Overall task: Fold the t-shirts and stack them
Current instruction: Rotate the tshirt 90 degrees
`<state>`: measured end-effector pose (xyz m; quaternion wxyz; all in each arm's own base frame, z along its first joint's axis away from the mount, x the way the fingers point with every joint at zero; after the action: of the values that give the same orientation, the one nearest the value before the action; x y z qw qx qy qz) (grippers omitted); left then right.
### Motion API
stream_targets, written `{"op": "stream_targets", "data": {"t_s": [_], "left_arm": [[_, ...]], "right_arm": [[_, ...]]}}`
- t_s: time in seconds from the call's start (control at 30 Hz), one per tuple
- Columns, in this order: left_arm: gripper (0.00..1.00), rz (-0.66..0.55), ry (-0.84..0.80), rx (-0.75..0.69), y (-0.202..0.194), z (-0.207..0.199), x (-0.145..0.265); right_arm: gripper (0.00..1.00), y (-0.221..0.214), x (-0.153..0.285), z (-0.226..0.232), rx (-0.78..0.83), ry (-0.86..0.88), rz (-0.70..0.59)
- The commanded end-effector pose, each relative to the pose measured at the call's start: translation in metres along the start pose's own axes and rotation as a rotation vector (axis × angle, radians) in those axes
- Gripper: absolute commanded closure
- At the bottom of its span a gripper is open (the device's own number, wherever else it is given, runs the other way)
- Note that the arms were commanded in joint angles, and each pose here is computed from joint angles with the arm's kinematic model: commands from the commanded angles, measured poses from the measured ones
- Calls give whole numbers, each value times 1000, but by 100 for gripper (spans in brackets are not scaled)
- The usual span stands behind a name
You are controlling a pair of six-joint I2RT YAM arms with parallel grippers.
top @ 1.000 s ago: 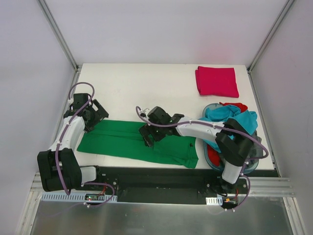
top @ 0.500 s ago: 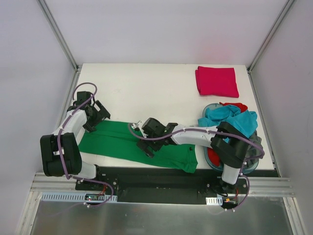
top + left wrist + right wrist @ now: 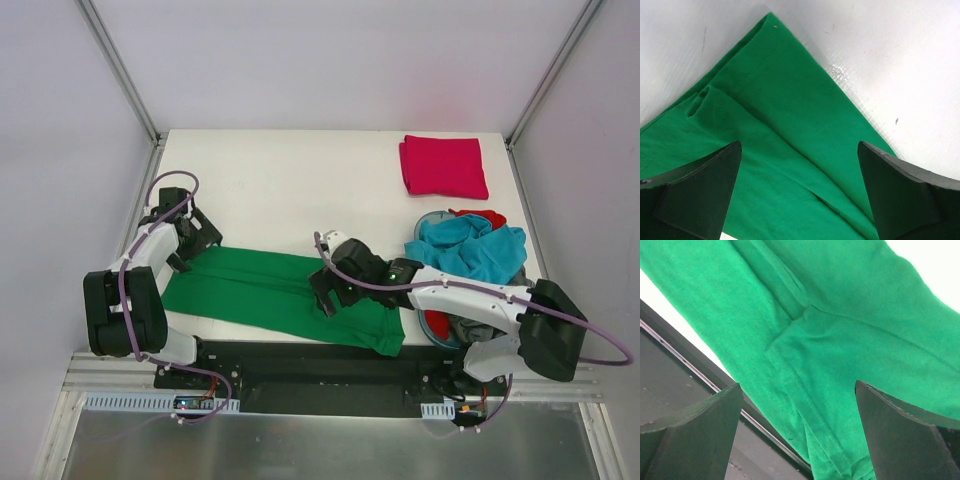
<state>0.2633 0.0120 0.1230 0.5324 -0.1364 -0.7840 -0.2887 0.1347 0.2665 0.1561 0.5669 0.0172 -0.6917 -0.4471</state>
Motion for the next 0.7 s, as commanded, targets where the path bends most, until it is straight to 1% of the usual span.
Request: {"op": "stream_targets", "data": {"t_s": [0.0, 0.13, 0.23, 0.4, 0.47, 0.5, 0.57, 0.67], "left_arm": [[1, -9, 55, 17, -2, 5, -1], [1, 2, 54, 18, -2, 4, -3], [1, 7, 56, 21, -3, 4, -3], [1, 6, 54, 43, -3, 5, -2], [1, -8, 44, 50, -4, 5, 2], [1, -20, 46, 53, -3, 6, 4], [1, -19, 39, 60, -5, 7, 6], [1, 29, 41, 92, -19, 15, 2]], "right_arm": [[4, -25, 4, -3, -298, -21, 97], [4, -45, -10, -15, -489, 7, 188], [4, -45, -27, -35, -586, 44, 198], [4, -40, -54, -95, -657, -3, 263], [4, -33, -68, -118, -631, 22, 274], [4, -26, -74, -132, -632, 34, 276], [4, -18, -90, -159, -659, 6, 321], [4, 11, -108, -203, -670, -28, 326]]}}
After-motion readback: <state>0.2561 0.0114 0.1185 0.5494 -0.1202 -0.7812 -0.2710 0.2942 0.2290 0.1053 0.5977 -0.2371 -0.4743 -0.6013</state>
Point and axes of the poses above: each gripper's point midway between its finger pads, its own x axis back along the fingers, its own z axis along the line the jaws close on, y = z × x, the point moved 8 cm from there along x, back along the fingers, and after that the axes turned 10 degrees about x, right-handed, at the moved point
